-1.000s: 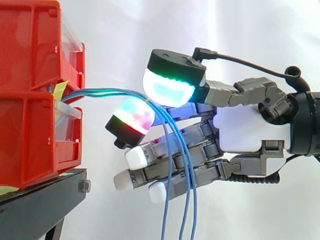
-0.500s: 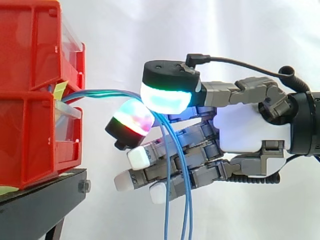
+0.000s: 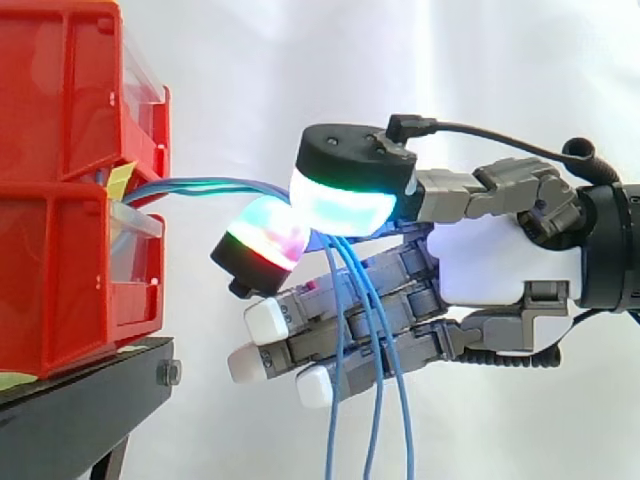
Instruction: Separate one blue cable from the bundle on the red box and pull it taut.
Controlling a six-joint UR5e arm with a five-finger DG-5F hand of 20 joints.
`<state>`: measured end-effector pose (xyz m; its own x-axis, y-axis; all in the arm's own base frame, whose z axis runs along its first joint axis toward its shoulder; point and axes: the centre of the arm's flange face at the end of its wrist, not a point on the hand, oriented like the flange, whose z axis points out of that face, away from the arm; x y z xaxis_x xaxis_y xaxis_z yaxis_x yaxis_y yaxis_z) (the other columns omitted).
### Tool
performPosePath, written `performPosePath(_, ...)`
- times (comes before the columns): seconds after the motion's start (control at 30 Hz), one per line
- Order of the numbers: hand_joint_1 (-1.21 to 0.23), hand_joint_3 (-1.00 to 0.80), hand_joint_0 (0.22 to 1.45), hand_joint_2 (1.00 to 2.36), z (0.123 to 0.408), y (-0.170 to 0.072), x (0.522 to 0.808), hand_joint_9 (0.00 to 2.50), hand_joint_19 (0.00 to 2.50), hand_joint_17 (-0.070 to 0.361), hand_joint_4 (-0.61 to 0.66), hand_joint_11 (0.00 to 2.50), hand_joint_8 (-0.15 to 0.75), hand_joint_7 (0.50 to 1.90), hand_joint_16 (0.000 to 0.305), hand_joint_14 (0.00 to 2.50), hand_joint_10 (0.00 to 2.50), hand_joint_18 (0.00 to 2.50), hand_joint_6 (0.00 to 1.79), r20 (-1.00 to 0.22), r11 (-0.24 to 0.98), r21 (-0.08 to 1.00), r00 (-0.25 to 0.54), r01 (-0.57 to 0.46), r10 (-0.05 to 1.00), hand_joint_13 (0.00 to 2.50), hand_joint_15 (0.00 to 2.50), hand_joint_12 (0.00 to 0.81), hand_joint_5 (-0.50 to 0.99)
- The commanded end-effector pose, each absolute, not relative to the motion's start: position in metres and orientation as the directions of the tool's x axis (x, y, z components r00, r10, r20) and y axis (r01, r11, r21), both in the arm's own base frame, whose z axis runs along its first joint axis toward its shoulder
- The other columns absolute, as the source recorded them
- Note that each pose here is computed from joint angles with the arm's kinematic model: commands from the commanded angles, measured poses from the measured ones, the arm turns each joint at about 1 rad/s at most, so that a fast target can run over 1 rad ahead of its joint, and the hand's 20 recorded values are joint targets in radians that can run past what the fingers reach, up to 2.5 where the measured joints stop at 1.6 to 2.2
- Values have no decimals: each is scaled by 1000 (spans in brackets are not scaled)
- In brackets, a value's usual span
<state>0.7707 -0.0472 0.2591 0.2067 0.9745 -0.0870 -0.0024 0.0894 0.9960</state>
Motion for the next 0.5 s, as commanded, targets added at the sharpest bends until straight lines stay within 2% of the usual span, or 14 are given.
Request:
performPosePath(0.0, -767, -446, 578, 1004, 260, -47, 771, 713, 483, 112, 213, 374, 309, 1357, 50, 7, 10, 530, 501, -87, 89, 996, 207, -3, 975, 433, 206, 362, -100)
performPosePath(0.07, -705, -496, 548, 1000, 260, -47, 771, 732, 476, 114, 227, 374, 320, 1360, 51, 7, 12, 541, 501, -87, 89, 996, 207, -3, 975, 443, 204, 370, -96)
performPosePath(0.27, -598, -500, 524, 1000, 258, -46, 771, 775, 487, 117, 239, 379, 337, 1355, 52, 6, 12, 561, 501, -87, 90, 996, 205, -2, 975, 474, 208, 376, -86)
performPosePath(0.47, -614, -500, 558, 1000, 259, -46, 770, 804, 498, 113, 235, 383, 337, 1367, 50, 7, 10, 593, 501, -87, 90, 996, 205, -2, 975, 509, 218, 369, -81)
